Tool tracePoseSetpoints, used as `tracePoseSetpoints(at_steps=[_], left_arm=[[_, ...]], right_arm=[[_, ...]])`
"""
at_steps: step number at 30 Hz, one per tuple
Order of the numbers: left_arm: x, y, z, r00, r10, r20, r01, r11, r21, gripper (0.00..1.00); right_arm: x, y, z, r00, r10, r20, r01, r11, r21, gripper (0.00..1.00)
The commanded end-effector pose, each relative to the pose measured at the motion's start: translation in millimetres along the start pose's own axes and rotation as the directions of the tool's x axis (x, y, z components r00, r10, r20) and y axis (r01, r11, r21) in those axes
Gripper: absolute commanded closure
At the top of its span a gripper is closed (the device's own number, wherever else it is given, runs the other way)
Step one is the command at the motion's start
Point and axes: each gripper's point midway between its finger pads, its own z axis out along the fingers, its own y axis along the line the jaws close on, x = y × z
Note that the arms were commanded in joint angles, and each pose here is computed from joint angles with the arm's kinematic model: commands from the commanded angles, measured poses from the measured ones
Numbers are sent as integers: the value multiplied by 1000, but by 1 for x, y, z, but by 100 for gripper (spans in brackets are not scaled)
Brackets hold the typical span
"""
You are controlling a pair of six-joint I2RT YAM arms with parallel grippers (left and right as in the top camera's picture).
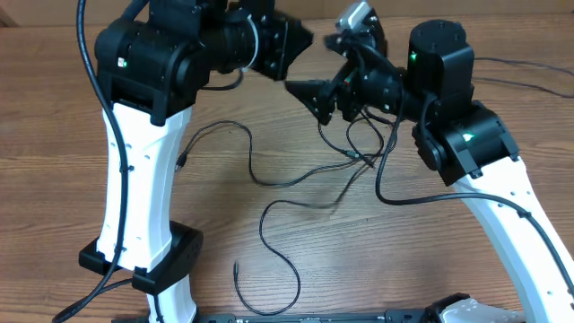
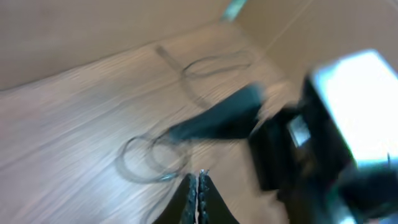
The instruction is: Untangle cables
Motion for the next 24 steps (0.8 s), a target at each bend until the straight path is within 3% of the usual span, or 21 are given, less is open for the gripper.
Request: tracePoseSetpoints(at_steps=[1, 6, 8, 10, 11, 16, 24], left_arm=[[8, 33, -9, 984, 170, -53, -177, 969, -175, 83], [35, 51, -12, 929, 301, -216, -346, 913, -215, 58], [47, 53, -11, 882, 375, -285, -433, 885, -174, 43], [54, 56, -5, 870, 383, -312, -443, 884, -151, 19], [57, 55, -1, 855, 406, -324, -463, 878, -123, 12], [90, 54, 26, 740, 541, -399, -558, 826, 85, 7], [159, 53, 63, 563, 690, -455, -568, 723, 394, 8]], right_arm=[[7, -23, -12, 999, 31, -31, -27, 993, 116, 0], [43, -55, -29, 980, 135, -146, -96, 964, 249, 0], [60, -69, -39, 963, 186, -195, -118, 941, 317, 0], [75, -81, -49, 945, 232, -232, -132, 917, 376, 0], [81, -87, -54, 936, 251, -245, -137, 905, 403, 0], [103, -115, -82, 901, 333, -278, -146, 836, 529, 0], [114, -142, -111, 884, 385, -266, -158, 781, 604, 0]])
